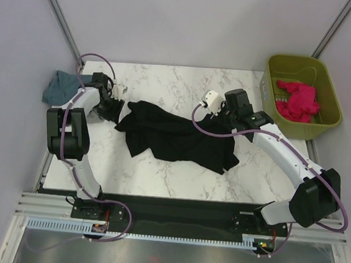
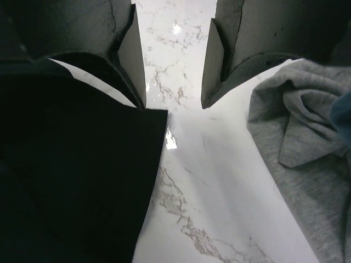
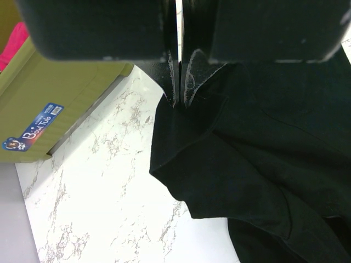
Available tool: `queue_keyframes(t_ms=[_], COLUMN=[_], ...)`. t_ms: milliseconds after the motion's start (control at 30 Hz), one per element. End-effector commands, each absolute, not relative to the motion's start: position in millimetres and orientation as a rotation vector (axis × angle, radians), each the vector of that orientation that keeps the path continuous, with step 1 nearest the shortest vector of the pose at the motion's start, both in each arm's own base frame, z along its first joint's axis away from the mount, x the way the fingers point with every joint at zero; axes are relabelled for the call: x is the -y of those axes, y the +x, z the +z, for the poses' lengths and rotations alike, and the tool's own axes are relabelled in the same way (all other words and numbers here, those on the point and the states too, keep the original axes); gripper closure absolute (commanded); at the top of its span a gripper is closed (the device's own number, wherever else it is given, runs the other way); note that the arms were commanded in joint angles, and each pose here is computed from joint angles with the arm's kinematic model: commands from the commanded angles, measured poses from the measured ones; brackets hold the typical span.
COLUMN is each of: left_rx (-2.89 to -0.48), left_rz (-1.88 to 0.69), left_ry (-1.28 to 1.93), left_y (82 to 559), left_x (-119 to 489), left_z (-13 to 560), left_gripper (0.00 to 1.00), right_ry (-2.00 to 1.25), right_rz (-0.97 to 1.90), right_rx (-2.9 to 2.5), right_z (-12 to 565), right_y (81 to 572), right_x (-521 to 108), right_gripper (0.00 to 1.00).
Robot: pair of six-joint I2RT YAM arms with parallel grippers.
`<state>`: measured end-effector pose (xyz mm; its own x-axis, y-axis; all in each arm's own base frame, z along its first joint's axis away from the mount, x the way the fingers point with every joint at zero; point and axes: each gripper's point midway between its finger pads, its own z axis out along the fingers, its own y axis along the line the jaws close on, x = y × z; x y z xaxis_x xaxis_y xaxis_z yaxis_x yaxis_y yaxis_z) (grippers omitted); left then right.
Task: Fold and stack the t-shirts
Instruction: Flatten the tshirt out
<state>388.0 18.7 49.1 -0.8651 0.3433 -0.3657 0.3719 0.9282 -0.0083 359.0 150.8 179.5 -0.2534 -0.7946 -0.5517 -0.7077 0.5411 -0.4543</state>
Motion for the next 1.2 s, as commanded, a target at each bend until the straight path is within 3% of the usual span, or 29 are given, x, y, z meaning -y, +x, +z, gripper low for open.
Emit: queue_keyframes(t_ms=[0,400,667,767,933,1167], left_rx=[-2.722,-2.808,-2.862,-2.867,-2.846,-2.698], left_rz=[-0.154,-0.172,-0.212,-0.217,-0.232,-0.232], left_ry=[0.502,0.505,0.521,0.532,0.535,0.451], left_y=[400,387,368,364,364,386], left_x=[-14,-19,-17,-17,-15,-10], left_z=[45,20,4,3,9,54], left_gripper=[0.49,0.56,0.67,0.74,0.98,0.98], right_ry=[-1.160,-1.164,-1.163,-1.166,-1.169,-1.147], right_rz=[-0.149,-0.153,-0.156,-0.153,-0.156,-0.114], right_rx=[-1.974,-1.977,-1.982,-1.983,-1.982,-2.053], right_z=[200,197,195,193,192,168], right_y=[369,372,374,375,378,365], right_x=[-153,-152,-151,-153,-153,-148], right_gripper=[1.00,1.00,1.00,1.00,1.00,1.00])
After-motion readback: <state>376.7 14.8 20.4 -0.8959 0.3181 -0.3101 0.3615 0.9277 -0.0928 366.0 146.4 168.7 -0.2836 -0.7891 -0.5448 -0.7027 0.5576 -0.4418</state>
